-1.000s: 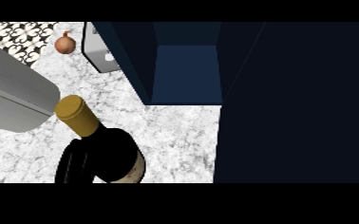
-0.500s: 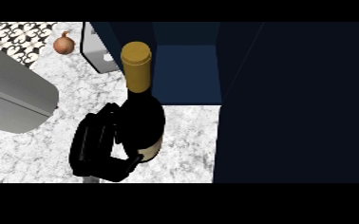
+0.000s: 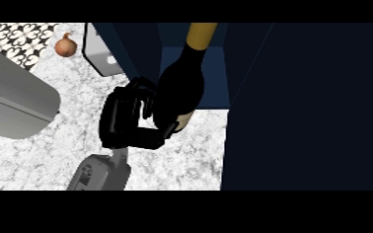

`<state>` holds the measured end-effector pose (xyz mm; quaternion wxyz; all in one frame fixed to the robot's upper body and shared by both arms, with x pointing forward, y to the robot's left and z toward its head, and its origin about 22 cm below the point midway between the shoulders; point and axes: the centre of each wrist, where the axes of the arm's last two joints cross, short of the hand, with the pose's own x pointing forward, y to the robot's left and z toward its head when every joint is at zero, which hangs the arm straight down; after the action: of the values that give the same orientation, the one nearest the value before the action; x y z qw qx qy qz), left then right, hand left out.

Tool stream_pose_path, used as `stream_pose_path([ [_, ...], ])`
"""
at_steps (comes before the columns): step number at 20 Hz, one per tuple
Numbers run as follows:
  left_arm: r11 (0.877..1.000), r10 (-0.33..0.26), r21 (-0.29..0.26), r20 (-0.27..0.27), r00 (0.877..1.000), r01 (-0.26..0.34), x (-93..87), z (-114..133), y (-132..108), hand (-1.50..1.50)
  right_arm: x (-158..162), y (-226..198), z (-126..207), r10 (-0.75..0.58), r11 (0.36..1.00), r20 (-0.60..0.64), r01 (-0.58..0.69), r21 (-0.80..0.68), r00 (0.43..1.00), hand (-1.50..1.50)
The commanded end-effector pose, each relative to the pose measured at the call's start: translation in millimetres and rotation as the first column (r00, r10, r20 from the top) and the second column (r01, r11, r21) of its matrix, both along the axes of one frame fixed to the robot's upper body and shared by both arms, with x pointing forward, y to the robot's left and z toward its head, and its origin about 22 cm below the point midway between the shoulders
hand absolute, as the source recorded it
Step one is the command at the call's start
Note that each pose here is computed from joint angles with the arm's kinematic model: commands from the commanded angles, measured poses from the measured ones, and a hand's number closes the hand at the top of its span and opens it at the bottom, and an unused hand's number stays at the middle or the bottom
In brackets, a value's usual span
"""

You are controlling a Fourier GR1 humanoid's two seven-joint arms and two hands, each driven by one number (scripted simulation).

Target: Pick up the wine, place it into the cabinet and close the cabinet

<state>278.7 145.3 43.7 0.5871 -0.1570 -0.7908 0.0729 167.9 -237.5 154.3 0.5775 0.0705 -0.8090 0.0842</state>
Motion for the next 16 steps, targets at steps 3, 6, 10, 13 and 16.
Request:
stream_pose_path([
  [3, 0.996, 0.003, 0.092, 0.021, 1.0, -0.005, 21.6, -2.4, -25.7, 1.5, 1.1, 13.0, -1.5, -0.003, 1.0, 0.017, 0.003, 0.005, 1.0, -1.5],
  [6, 0.99, -0.001, 0.14, -0.029, 1.0, 0.005, 26.6, 1.8, -51.3, 1.5, 9.9, 3.3, -7.7, -0.011, 1.0, 0.005, 0.011, 0.012, 1.0, -1.5],
  [10, 0.987, 0.039, 0.155, -0.024, 0.999, -0.035, 33.9, -4.2, -55.1, 1.5, 13.1, -10.0, -12.7, 0.004, 1.0, 0.021, -0.004, -0.009, 1.0, -1.5],
  [13, 0.992, 0.059, 0.118, -0.049, 0.997, -0.053, 49.7, -22.4, -50.4, 1.5, 3.3, 7.1, -11.8, -0.005, 1.0, 0.017, 0.005, -0.003, 1.0, -1.5],
  [16, 0.99, 0.054, 0.134, -0.09, 0.995, -0.041, 44.6, -26.4, -48.4, 1.5, -7.0, -17.5, 0.7, 0.011, 1.0, 0.002, -0.011, -0.012, 1.0, -1.5],
])
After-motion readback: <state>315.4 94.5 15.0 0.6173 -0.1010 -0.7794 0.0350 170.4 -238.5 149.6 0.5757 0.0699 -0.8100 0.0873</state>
